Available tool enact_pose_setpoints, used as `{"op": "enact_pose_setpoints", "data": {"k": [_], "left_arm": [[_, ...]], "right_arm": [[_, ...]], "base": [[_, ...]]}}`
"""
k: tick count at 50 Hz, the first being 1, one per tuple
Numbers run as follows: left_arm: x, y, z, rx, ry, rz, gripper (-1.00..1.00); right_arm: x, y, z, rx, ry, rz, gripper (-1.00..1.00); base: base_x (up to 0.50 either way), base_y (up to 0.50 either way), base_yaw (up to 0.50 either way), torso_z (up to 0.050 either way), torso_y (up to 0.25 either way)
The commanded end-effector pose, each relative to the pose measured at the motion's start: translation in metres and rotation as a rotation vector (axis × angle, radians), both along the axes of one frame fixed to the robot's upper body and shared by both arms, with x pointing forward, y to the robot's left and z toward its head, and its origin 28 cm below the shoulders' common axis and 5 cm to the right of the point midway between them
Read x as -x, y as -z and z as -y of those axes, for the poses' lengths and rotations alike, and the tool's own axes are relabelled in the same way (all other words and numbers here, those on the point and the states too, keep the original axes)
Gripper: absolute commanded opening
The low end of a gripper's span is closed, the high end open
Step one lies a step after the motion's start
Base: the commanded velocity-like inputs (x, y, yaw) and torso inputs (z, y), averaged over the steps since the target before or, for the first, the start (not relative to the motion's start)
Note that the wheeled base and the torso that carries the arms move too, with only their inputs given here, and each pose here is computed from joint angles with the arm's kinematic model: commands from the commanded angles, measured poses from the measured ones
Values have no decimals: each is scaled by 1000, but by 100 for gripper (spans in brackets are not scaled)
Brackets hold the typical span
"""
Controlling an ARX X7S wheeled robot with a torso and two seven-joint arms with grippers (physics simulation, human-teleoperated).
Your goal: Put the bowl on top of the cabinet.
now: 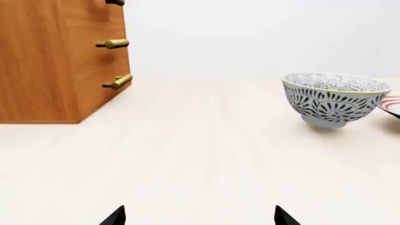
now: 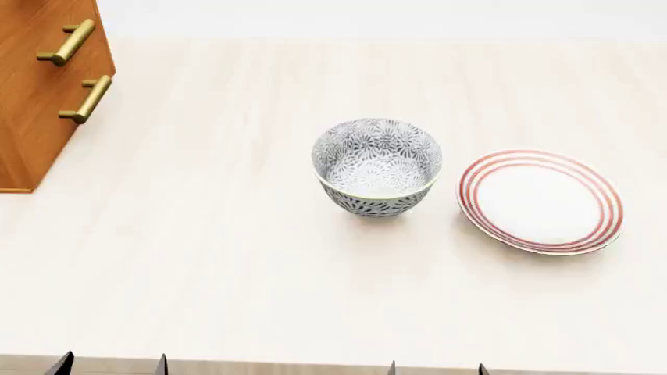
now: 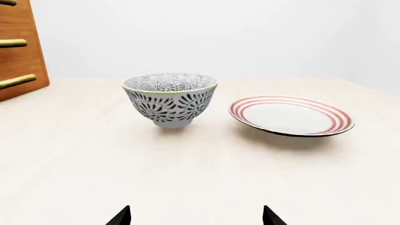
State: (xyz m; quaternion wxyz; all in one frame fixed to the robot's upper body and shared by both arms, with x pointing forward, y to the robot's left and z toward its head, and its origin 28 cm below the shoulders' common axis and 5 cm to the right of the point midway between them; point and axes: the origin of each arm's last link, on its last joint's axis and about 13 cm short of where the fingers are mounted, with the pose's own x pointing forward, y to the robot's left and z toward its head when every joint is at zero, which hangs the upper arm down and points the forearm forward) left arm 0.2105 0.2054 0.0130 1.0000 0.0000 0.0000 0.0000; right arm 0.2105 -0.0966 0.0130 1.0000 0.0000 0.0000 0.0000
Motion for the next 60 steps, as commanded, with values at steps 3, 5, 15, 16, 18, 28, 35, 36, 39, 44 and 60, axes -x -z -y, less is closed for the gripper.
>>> {"op": "enact_pose_setpoints", "data": {"k": [3,5,15,16,18,28,35,36,39,44,60], "left_arm": [[1,-2,0,-1,2,3,100],[1,-2,0,-7,0,4,100],[1,-2,0,-4,0,-3,100],[1,-2,0,-5,1,-3,100],[1,-3,0,-5,1,-2,100],[1,-2,1,-30,-10,-11,100],[0,-1,1,-17,3,-18,100],[0,-1,1,-18,4,-17,100],[0,0,1,-15,2,-20,100],[0,0,2,-15,3,-23,100],[0,0,2,-18,2,-27,100]], "right_arm": [[1,-1,0,-4,-3,8,100],[1,-1,0,-2,-2,7,100],[1,0,-1,1,-10,4,100],[1,0,-1,0,-10,3,100],[1,0,-1,1,-13,5,100],[1,-2,1,-19,9,-7,100],[0,-1,1,3,36,-1,100],[0,-1,0,2,34,0,100],[0,-1,0,16,49,1,100],[0,-2,0,23,60,9,100],[1,-2,0,35,70,27,100]], "base": [[0,0,0,0,0],[0,0,0,0,0],[0,0,0,0,0],[0,0,0,0,0],[0,0,0,0,0],[0,0,0,0,0],[0,0,0,0,0],[0,0,0,0,0],[0,0,0,0,0],[0,82,0,0,0],[0,367,0,0,0]]}}
